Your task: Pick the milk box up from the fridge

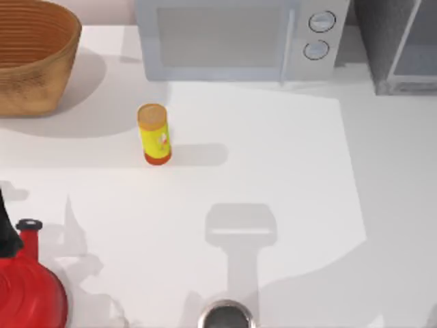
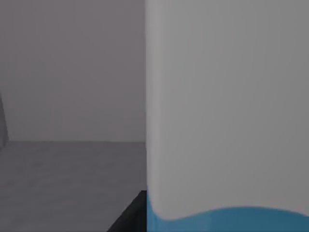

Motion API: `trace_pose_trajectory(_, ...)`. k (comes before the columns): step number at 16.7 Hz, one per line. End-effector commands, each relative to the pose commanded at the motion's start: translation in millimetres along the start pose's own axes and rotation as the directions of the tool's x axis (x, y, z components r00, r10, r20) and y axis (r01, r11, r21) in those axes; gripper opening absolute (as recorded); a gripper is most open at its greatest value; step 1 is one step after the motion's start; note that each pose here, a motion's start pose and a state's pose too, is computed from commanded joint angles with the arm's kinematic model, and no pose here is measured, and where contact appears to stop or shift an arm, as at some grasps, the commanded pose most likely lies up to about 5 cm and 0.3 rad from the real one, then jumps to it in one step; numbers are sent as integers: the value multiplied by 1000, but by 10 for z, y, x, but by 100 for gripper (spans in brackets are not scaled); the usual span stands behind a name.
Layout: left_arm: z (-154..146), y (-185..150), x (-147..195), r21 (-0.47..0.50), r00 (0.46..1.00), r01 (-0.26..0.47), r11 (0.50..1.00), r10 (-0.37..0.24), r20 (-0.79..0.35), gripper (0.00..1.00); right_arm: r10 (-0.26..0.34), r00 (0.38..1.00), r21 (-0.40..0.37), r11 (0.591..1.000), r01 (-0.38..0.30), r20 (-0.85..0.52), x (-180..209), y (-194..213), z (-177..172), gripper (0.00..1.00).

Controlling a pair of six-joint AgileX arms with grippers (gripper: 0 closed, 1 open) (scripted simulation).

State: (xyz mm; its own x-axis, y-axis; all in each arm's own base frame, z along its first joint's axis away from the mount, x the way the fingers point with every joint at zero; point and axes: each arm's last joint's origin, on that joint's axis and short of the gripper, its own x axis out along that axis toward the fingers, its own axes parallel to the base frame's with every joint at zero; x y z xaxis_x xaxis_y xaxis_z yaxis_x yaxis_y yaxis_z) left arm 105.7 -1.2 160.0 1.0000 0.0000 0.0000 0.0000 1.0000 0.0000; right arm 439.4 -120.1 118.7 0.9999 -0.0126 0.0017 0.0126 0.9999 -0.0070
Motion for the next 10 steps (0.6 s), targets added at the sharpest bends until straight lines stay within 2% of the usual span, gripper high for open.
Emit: trace_pose_trajectory(10, 0, 0, 0, 0, 1000, 0, 1000, 0, 0, 100, 0, 1000, 0, 1000, 0, 0, 1, -4, 500, 0)
